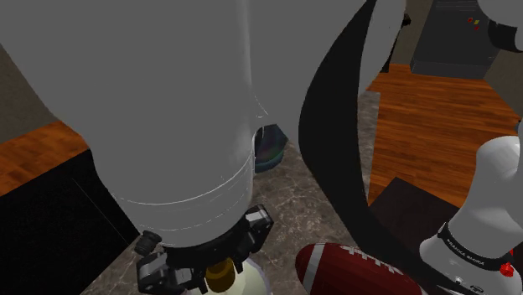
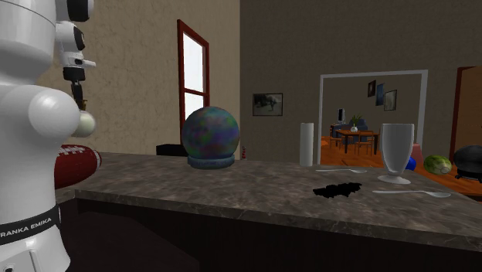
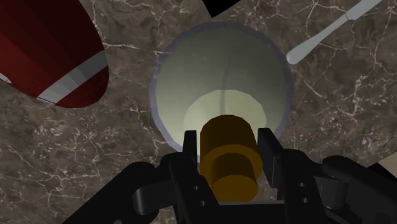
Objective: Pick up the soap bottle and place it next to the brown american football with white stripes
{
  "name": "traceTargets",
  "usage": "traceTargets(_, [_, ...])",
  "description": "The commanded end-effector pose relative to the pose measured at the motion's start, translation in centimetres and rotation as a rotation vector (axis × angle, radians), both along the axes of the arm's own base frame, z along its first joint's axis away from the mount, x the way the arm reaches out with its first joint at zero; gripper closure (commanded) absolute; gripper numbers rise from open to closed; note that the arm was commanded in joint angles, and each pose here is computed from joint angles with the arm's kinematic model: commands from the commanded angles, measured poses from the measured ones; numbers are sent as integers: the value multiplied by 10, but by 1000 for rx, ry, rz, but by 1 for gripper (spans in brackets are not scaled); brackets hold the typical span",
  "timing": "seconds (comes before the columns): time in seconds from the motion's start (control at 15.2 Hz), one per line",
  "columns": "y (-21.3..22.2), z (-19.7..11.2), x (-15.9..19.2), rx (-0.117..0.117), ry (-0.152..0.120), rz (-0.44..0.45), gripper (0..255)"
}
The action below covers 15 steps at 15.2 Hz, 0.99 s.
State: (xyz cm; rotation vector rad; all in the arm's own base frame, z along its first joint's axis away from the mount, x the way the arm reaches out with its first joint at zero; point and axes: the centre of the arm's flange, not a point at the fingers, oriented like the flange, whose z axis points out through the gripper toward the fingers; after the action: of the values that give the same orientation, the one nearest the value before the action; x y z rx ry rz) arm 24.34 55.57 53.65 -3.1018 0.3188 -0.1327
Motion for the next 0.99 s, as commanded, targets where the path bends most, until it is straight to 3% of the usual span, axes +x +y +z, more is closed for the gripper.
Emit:
traceTargets(0.0, [-1, -11, 1, 1, -1, 0, 255])
traceTargets(0.92, [-1, -85, 1, 1, -1, 0, 255])
